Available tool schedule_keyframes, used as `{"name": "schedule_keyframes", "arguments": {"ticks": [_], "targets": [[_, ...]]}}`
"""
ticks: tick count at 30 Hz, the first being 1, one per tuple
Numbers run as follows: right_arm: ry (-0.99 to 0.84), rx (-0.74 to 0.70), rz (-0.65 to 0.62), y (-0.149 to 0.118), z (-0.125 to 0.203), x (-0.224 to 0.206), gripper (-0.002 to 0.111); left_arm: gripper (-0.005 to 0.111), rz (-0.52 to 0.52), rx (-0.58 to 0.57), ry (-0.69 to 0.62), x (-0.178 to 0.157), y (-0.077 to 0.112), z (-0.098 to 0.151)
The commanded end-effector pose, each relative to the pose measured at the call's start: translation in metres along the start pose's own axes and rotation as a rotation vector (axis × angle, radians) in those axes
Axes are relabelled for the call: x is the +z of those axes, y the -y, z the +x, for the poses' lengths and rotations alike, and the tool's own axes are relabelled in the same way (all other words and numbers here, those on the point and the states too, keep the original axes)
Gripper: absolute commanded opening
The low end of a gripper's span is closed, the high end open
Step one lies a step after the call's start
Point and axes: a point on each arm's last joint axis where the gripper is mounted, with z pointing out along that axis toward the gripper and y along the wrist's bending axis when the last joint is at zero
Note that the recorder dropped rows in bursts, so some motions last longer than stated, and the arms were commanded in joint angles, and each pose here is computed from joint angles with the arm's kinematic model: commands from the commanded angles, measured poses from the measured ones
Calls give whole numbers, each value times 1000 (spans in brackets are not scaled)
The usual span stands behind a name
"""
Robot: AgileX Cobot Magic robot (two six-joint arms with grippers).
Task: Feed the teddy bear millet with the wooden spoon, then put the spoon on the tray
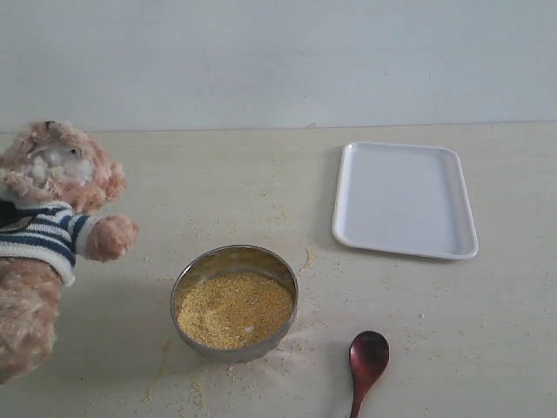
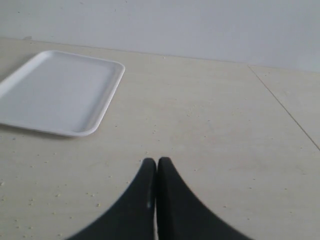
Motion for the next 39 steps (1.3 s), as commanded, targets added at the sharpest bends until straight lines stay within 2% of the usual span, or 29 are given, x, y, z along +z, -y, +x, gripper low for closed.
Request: {"name": "schedule_keyframes", "arguments": {"ticks": [1, 5, 13, 15, 16, 18, 20, 25, 32, 34, 36, 39], "targets": [[9, -7, 6, 0, -1, 0, 0, 5, 38, -60, 47, -2, 2, 16], [9, -7, 6, 0, -1, 0, 0, 5, 117, -31, 47, -2, 9, 17], [43, -21, 10, 1, -4, -1, 0, 5, 117, 20, 42, -2, 9, 18], [179, 260, -46, -2, -16, -2, 0, 5, 119, 42, 61, -2, 10, 16], [268, 525, -89, -1, -25, -4, 0, 5, 118, 46, 61, -2, 10, 16], [425, 838, -118, 6, -37, -9, 0, 5, 119, 44, 65, -2, 10, 16], [518, 949, -116, 12, -43, -12, 0, 5, 120, 40, 72, -2, 10, 15], [675, 989, -91, 20, -51, -19, 0, 5, 119, 55, 74, -2, 10, 15], [830, 1208, -161, 28, -58, -27, 0, 5, 99, 61, 76, -2, 8, 15], [843, 1226, -192, 27, -60, -28, 0, 5, 92, 61, 77, -2, 7, 15], [843, 1189, -230, 24, -62, -29, 0, 5, 83, 61, 78, -2, 6, 15], [889, 1054, -306, 18, -79, -40, 0, 5, 81, 61, 78, -2, 6, 15]]}}
